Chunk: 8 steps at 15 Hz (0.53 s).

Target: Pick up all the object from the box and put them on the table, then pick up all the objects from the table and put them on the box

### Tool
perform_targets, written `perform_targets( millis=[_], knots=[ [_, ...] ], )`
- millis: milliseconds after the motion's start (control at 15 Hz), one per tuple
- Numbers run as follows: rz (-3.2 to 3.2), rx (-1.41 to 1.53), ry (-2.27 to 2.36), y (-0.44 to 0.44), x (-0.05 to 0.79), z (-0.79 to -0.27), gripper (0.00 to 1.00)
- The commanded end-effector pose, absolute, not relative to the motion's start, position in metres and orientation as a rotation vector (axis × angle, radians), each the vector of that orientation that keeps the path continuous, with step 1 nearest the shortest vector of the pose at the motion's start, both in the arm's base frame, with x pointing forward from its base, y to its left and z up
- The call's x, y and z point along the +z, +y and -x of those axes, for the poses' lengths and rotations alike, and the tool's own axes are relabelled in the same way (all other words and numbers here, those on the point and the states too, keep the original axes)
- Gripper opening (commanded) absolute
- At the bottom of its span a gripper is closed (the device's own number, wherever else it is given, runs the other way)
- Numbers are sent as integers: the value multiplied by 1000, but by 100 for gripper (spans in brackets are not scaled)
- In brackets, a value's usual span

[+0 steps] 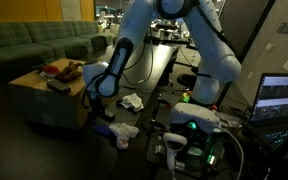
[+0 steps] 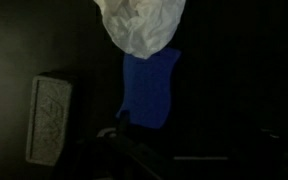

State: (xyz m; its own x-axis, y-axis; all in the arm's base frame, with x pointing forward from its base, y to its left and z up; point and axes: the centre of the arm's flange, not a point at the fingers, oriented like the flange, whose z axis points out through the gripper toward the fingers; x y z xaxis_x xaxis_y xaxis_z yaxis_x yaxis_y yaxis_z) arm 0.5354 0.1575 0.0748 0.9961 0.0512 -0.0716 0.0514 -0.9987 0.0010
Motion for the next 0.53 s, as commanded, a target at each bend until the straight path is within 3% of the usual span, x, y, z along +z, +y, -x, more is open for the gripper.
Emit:
perform_targets(
  millis=[0,467],
  knots=[
    [-3203,-98,129,161,67,-526,100],
    [-3240,-130,229,159,39,-525,100]
  ],
)
